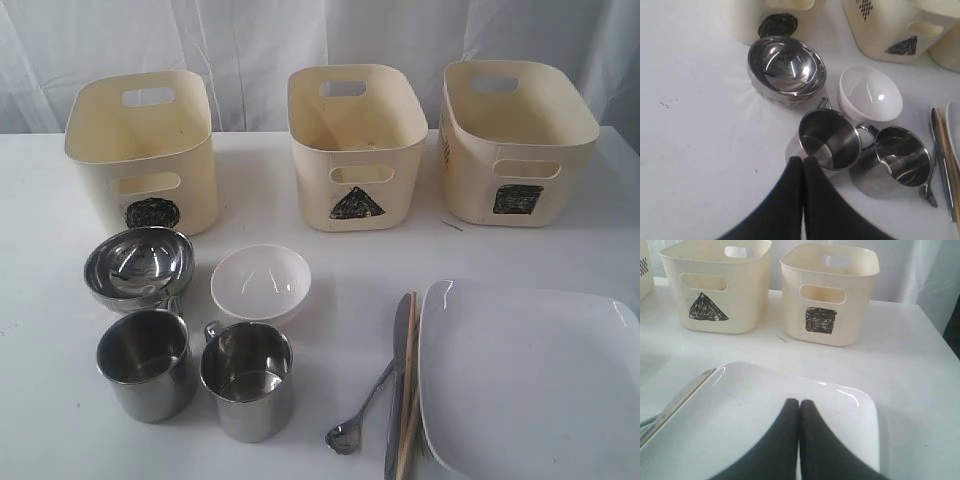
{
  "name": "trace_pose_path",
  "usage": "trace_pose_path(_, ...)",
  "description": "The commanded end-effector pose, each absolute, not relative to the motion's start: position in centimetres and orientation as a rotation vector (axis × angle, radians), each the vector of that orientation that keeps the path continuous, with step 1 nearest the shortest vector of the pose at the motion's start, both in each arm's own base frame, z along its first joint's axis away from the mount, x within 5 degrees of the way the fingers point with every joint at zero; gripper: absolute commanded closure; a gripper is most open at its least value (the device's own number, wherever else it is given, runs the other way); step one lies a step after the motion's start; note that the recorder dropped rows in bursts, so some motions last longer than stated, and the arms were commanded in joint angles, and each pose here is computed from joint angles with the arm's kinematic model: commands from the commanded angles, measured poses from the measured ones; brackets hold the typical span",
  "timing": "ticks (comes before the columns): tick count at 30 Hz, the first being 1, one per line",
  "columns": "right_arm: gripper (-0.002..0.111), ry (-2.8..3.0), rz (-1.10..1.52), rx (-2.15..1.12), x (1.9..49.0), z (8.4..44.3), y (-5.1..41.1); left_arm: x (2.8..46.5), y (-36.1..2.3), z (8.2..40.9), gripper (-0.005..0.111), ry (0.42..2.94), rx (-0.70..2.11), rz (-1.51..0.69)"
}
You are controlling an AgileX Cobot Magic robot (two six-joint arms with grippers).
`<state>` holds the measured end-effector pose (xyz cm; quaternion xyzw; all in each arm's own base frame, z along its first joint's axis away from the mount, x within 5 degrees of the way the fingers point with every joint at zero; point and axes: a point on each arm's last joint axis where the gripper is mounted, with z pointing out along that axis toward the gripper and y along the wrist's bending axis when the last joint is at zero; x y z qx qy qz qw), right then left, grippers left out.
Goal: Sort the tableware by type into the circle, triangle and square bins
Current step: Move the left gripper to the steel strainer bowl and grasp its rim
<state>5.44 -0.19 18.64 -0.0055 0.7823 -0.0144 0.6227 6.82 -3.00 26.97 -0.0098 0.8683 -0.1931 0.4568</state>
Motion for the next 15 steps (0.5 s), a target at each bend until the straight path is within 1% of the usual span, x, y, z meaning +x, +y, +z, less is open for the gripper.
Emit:
trace_pose_path(1, 0.108, 1.780, -0.029, -0.020, 5.4, 18.6, -0.1, 8.9, -3.4, 27.4, 0.107, 2.207, 0.069, -0.512)
trace_pose_path(6, 0.108, 1.780, -0.029, -0.020, 5.4, 18.6, -0.1, 11.7, -3.8, 28.5, 0.107, 2.233, 0.229, -0.558)
trace_pose_path(11, 0.108, 1.780, -0.029, -0.020, 5.4, 18.6, -0.1, 15.0, -4.0, 28.6, 0.107, 2.310, 0.315, -0.619)
trace_pose_path(13, 0.108, 1.780, -0.029, -0.020, 5.4, 18.6, -0.1, 16.1, -4.1, 28.7, 0.102, 2.327, 0.343, -0.635)
trace_pose_path(15, 0.108, 1.780, -0.029, -0.020, 5.4, 18.6, -0.1, 17.4, -4.0, 28.6, 0.091, 2.341, 0.359, -0.645)
